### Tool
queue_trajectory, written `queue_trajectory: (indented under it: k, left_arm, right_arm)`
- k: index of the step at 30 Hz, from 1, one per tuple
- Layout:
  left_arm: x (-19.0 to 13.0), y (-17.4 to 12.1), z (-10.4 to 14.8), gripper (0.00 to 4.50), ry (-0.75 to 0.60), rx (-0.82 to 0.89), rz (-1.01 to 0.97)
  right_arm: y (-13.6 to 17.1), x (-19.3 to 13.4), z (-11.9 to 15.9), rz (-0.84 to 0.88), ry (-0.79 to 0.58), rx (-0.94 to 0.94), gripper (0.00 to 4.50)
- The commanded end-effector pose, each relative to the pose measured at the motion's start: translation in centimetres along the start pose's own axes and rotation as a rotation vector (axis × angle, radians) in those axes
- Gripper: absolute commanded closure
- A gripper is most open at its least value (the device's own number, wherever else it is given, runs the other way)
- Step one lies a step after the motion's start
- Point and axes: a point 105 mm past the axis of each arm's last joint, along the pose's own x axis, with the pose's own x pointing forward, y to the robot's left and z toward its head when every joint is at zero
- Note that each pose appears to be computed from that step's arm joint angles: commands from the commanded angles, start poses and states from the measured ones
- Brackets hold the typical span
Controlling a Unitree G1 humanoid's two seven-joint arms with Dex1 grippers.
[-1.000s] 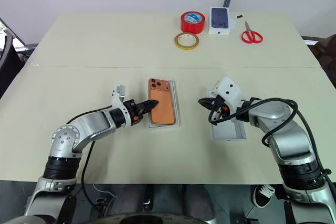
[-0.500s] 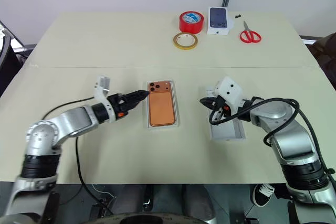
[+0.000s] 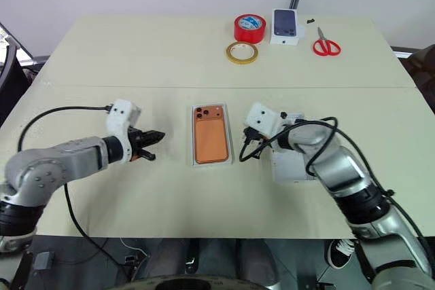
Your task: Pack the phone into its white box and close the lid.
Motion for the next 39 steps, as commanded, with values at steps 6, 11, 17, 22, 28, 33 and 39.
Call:
queue_trajectory:
  k: [6,11,17,22,28,33,39]
  left_arm:
    - [3.6,-3.6,-0.4,4.48,0.055,0.140,-0.107]
    - [5.1,-6.3,-0.2,4.48,0.065,0.164,-0.208]
    - [6.7,-11.2,0.2,4.48,0.076,0.229,-0.384]
    - [7.5,-15.3,-0.3,4.48,0.102,0.273,-0.523]
    - [8.3,-18.2,-0.9,4.48,0.134,0.286,-0.616]
    - [8.3,-18.7,-0.8,4.48,0.138,0.271,-0.642]
    - [8.9,-17.0,-0.5,4.48,0.133,0.246,-0.583]
  right_arm:
    - [-0.3,2.3,1.8,-0.049,0.002,-0.083,4.50]
    - [0.2,1.6,1.5,-0.027,0.008,-0.102,4.50]
    - [0.6,-1.1,-0.5,-0.032,0.068,-0.088,4.50]
    - [0.8,-4.0,-2.8,-0.064,0.150,-0.054,4.50]
    - [1.1,-7.2,-5.9,-0.103,0.263,-0.007,4.50]
    - [0.9,-8.0,-6.7,-0.143,0.289,0.017,4.50]
    - [0.1,-9.1,-7.2,-0.187,0.312,0.033,4.50]
